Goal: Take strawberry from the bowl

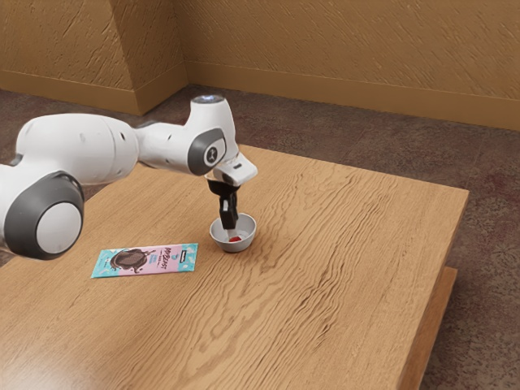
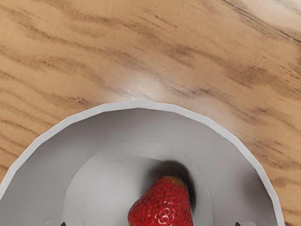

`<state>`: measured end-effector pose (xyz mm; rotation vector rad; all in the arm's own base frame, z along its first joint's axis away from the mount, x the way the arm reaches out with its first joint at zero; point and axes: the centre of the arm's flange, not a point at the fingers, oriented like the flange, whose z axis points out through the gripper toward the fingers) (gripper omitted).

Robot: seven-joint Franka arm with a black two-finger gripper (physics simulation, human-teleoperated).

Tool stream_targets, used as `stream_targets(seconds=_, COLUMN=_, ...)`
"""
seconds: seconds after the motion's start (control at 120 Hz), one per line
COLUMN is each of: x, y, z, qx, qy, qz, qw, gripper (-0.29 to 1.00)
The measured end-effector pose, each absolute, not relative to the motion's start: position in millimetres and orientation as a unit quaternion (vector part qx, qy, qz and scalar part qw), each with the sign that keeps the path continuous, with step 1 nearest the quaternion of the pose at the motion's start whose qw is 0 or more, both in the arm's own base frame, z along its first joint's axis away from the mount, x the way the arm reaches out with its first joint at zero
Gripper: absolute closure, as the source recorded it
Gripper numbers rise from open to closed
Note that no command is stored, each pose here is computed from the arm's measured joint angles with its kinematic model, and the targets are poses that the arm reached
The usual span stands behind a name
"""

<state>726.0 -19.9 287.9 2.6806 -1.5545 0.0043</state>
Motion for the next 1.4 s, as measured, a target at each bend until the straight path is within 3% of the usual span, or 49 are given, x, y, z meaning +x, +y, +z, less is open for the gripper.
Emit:
stream_targets(seconds=0.875, x=727.7, y=-14.9, z=249.7, qx=0.864, qy=-0.502, qz=0.008, qw=0.030, gripper=0.21)
stream_targets(seconds=1.4, x=729.3, y=-13.7, z=256.7, qx=0.865, qy=-0.500, qz=0.015, qw=0.025, gripper=0.55)
